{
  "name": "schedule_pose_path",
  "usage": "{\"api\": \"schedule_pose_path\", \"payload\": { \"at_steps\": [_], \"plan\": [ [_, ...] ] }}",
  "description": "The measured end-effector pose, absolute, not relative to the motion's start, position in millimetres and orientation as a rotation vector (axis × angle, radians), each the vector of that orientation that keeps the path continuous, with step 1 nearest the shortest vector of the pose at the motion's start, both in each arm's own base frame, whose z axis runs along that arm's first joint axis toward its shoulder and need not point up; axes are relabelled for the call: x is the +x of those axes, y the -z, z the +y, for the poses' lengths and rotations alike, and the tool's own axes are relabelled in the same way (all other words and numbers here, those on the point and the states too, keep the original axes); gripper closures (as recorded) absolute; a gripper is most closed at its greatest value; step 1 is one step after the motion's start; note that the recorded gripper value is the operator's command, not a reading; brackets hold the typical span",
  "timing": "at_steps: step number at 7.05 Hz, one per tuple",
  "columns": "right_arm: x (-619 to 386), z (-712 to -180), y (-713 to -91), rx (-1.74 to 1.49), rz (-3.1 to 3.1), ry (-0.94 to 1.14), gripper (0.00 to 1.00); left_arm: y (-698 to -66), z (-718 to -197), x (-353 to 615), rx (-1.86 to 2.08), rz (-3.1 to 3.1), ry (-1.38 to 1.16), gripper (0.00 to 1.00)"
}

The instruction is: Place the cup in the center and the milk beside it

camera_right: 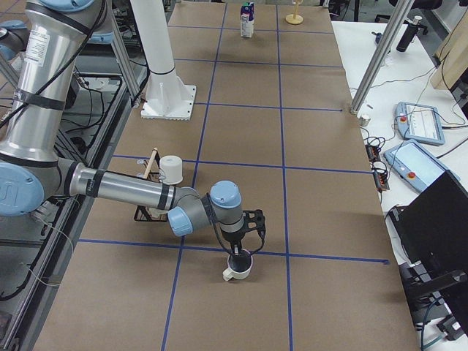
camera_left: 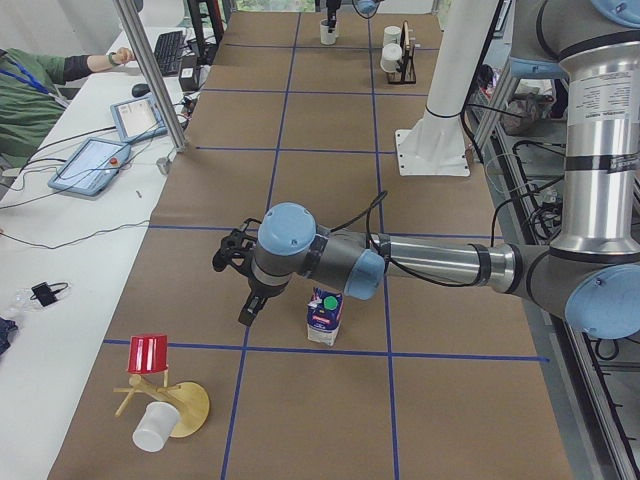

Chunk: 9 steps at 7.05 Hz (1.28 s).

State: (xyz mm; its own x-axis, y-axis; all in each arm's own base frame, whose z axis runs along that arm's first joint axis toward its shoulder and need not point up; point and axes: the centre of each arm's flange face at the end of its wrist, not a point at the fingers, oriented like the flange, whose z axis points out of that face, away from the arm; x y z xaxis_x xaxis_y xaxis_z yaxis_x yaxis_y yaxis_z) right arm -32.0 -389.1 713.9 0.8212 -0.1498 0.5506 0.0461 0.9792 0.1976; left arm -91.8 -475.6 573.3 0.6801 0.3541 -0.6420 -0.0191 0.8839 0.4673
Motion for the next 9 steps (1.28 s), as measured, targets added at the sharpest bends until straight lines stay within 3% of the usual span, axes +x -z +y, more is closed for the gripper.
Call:
{"api": "schedule_pose_path", "payload": {
  "at_steps": [4, 7, 9],
  "plan": [
    [-42, -420, -654, 0.31, -0.644, 0.142, 1.0, -578, -476, -92, 0.442, 0.802, -0.214, 0.02],
    [-70, -500, -529, 0.47, -0.818, 0.146, 1.0, -574, -476, -92, 0.452, 0.802, -0.222, 0.02],
    [-153, -543, -430, 0.419, -0.968, 0.021, 1.0, -573, -474, -91, 0.502, 0.794, -0.242, 0.02]
  ]
}}
